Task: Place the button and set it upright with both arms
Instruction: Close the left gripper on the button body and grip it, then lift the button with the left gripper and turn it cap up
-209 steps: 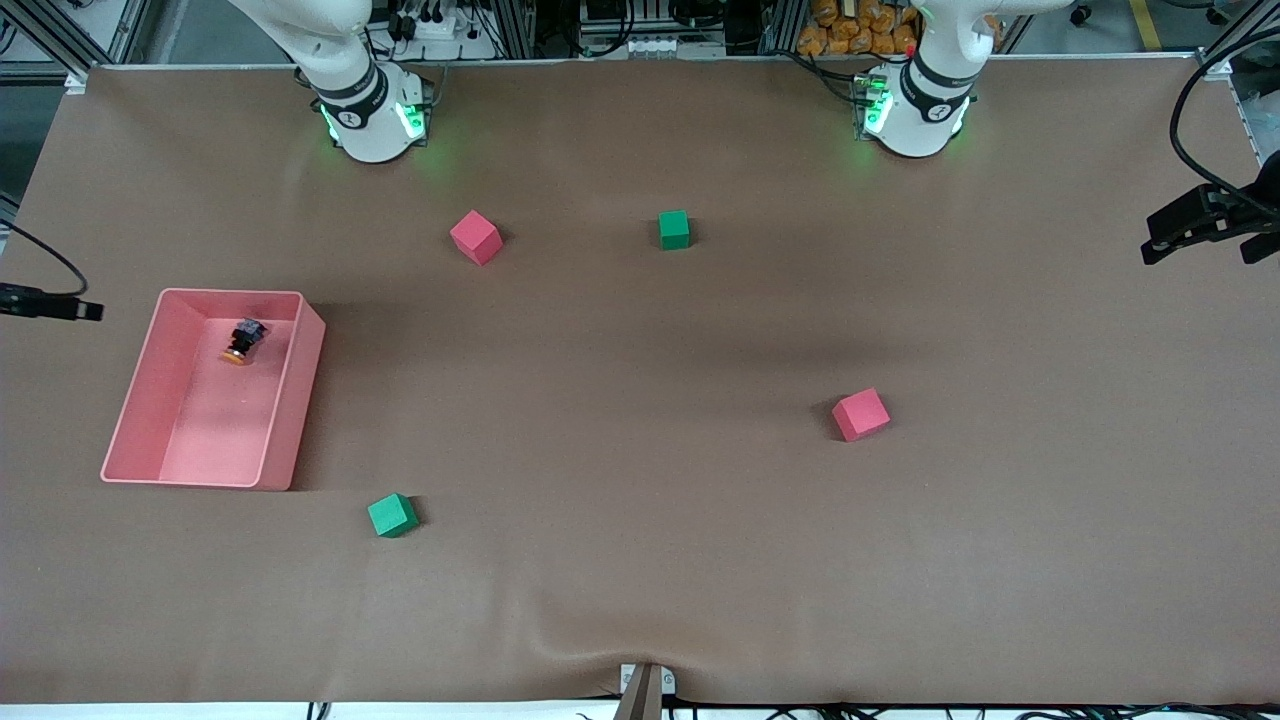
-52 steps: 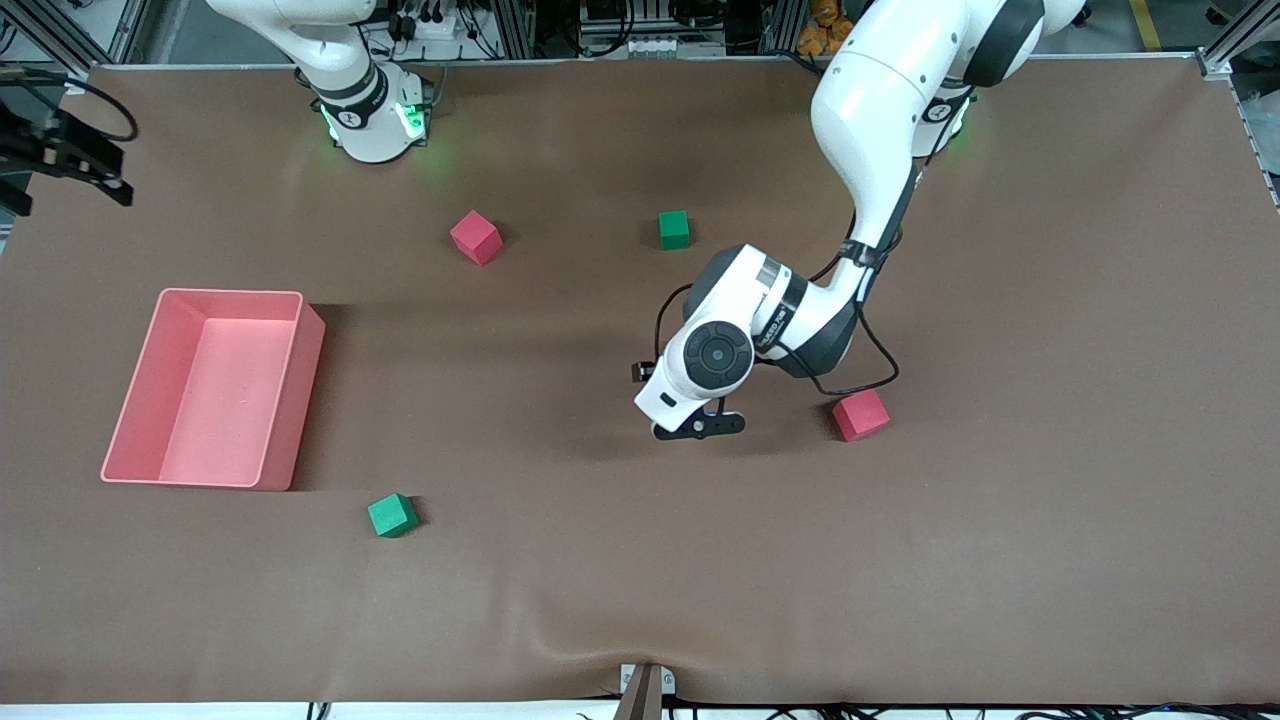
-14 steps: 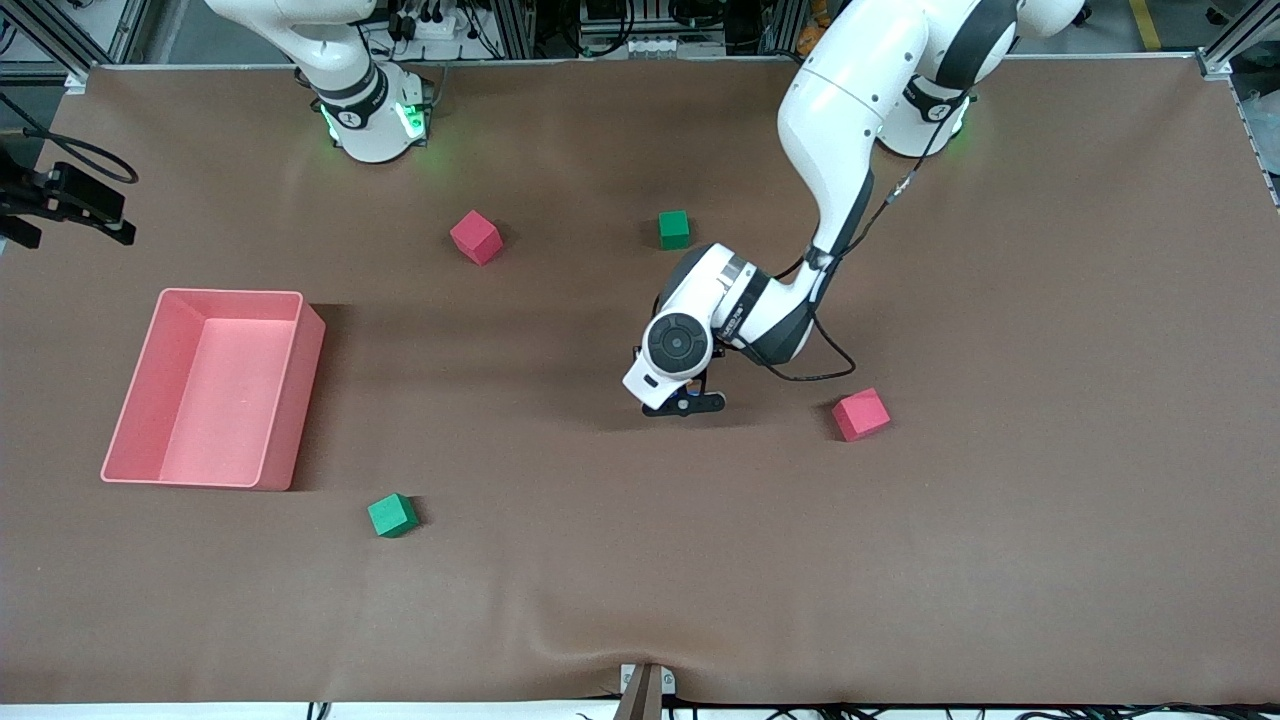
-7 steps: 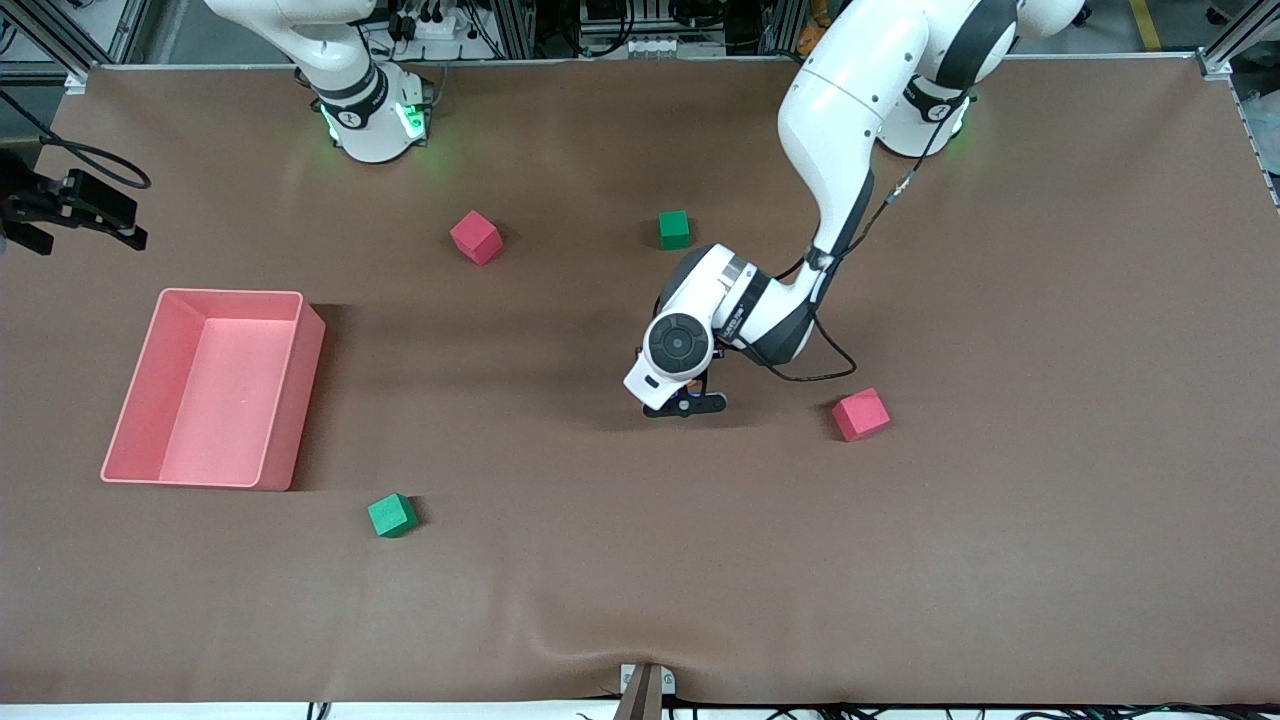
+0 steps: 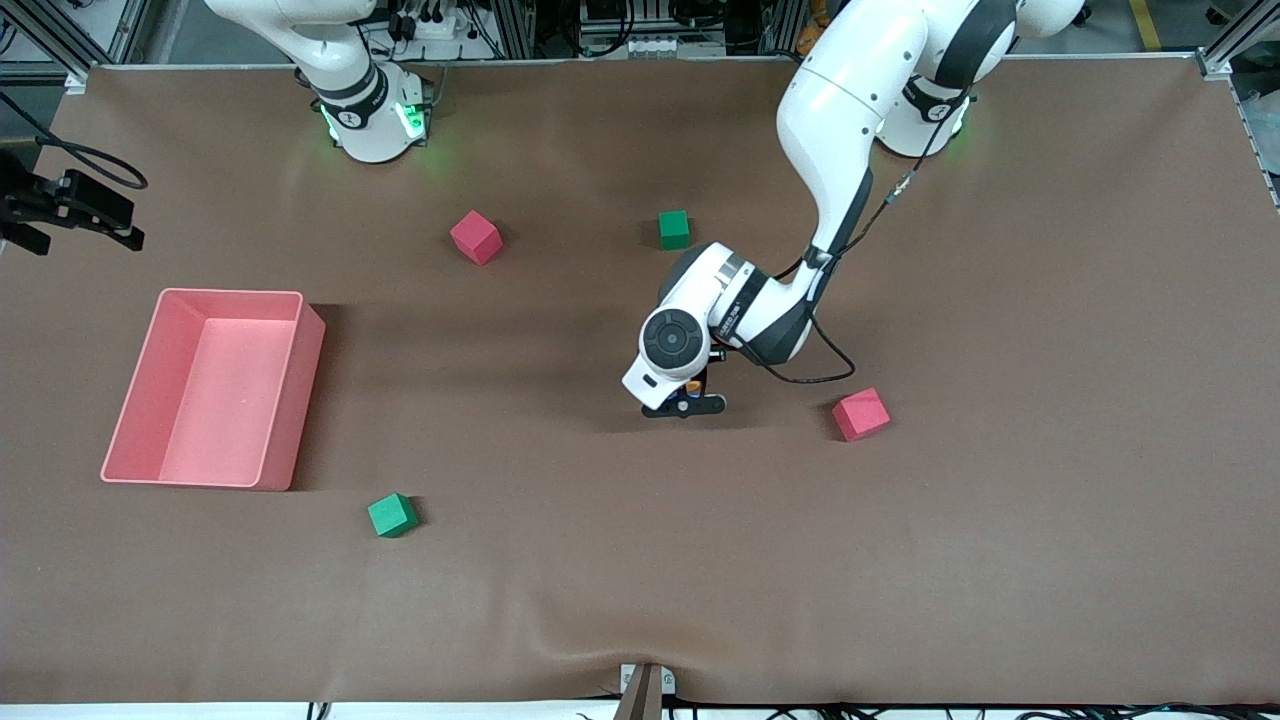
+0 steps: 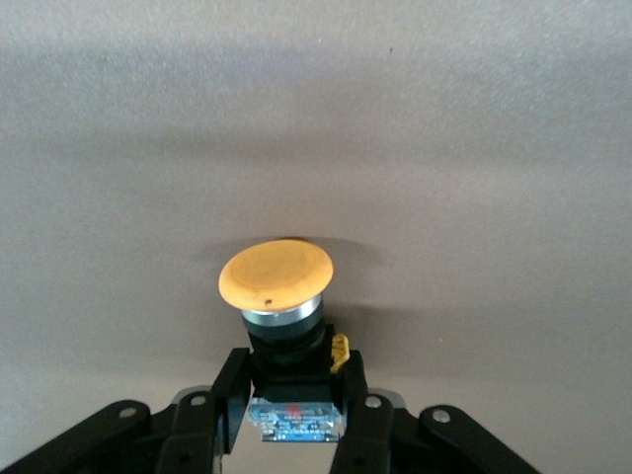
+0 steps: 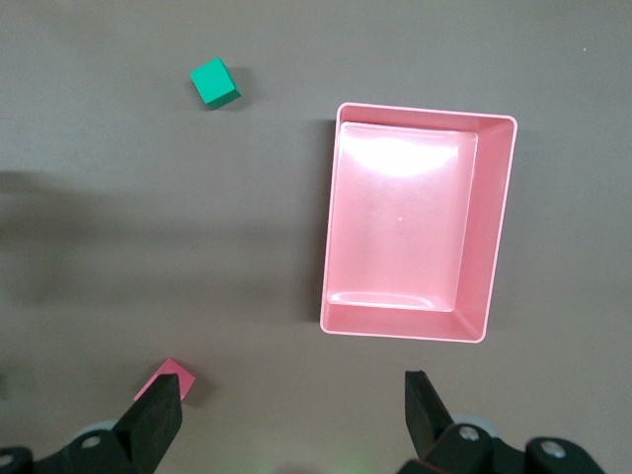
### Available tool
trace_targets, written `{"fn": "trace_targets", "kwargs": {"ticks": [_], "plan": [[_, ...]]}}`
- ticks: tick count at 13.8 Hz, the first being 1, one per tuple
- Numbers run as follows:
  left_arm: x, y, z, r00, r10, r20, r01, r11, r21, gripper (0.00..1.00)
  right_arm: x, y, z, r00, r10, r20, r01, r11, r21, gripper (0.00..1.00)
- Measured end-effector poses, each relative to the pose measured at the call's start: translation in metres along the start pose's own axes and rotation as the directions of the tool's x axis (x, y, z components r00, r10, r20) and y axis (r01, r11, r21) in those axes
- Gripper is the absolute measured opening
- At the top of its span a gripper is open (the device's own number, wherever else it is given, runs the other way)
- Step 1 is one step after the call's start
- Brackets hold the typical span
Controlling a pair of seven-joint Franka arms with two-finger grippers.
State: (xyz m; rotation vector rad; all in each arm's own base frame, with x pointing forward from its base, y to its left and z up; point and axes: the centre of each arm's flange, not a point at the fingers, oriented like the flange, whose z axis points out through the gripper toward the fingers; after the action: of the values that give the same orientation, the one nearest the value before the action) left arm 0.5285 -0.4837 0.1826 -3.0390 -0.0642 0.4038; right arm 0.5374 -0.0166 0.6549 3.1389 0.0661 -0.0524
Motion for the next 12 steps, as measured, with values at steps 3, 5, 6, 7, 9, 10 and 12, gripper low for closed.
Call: {"fn": "trace_targets", "kwargs": {"ticks": [3,5,6,7,9,10,12], "plan": [[0.005,-0.001,-0.012,0.999,-0.028,-0.025,0.028,1.000,-0.010,0.42,0.000,-0.001,-0.001,1.000,-0.001,-0.003,0.001,1.000,0.000,1.00],[0.008,-0.004,-0.024,0.997,-0.052,-0.066,0.052,0.999,0.005,0.42,0.000,-0.003,-0.001,1.000,-0.005,-0.003,0.005,1.000,0.000,1.00],[0.008,-0.004,-0.031,0.993,-0.057,-0.102,0.060,0.998,0.028,0.42,0.000,-0.003,-0.001,1.000,-0.006,-0.003,0.006,1.000,0.000,1.00],[0.005,-0.002,-0.037,0.988,-0.067,-0.142,0.075,0.996,0.053,0.42,0.000,-0.003,-0.001,1.000,-0.006,-0.003,0.006,1.000,0.000,1.00],[-0.007,0.013,-0.047,0.970,-0.106,-0.221,0.123,0.990,0.065,0.42,0.000,-0.003,-0.001,1.000,-0.006,-0.003,0.006,1.000,0.000,1.00],[-0.014,0.022,-0.050,0.960,-0.128,-0.250,0.145,0.988,0.053,0.42,0.000,-0.003,-0.001,1.000,-0.006,-0.002,0.006,1.000,0.000,1.00],[-0.029,0.041,-0.053,0.933,-0.172,-0.315,0.191,0.981,0.032,0.42,0.000,-0.003,-0.001,1.000,-0.006,-0.002,0.006,1.000,0.000,1.00]]}}
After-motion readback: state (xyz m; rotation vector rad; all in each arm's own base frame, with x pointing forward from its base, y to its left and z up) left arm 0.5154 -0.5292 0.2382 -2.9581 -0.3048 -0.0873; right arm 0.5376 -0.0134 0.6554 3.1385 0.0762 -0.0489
